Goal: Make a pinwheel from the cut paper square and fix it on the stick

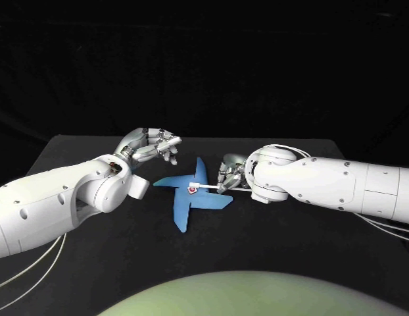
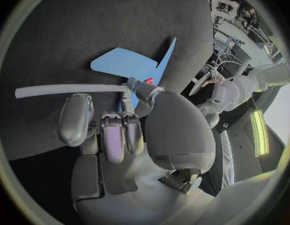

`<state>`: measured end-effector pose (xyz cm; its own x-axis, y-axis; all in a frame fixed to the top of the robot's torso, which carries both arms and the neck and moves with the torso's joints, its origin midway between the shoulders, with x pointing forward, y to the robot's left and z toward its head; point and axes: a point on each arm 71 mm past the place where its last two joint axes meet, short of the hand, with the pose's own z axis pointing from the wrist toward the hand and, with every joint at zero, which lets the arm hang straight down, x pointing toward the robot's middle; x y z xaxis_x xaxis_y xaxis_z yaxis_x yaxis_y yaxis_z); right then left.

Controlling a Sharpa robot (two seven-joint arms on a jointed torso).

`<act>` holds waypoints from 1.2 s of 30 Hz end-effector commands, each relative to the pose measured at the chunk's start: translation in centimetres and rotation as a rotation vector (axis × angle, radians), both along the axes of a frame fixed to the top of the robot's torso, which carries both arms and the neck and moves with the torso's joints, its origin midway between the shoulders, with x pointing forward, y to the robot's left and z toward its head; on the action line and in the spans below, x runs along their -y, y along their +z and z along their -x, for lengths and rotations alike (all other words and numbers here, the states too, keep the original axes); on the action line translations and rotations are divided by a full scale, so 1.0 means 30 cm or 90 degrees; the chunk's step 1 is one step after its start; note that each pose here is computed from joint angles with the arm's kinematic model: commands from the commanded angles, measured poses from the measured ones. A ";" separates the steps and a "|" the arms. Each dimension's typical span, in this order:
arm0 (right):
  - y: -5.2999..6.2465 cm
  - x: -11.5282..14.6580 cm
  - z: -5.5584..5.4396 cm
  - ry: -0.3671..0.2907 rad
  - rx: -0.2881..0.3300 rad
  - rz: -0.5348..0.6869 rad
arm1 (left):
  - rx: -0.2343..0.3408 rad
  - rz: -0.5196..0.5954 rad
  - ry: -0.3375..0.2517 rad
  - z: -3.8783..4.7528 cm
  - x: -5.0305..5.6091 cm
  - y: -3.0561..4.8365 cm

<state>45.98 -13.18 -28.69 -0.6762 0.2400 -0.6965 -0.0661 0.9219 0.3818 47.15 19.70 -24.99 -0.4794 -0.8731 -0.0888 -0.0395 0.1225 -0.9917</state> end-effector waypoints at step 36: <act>-0.045 -0.024 0.008 0.022 0.075 0.078 | 0.076 -0.019 -0.070 0.034 0.129 -0.029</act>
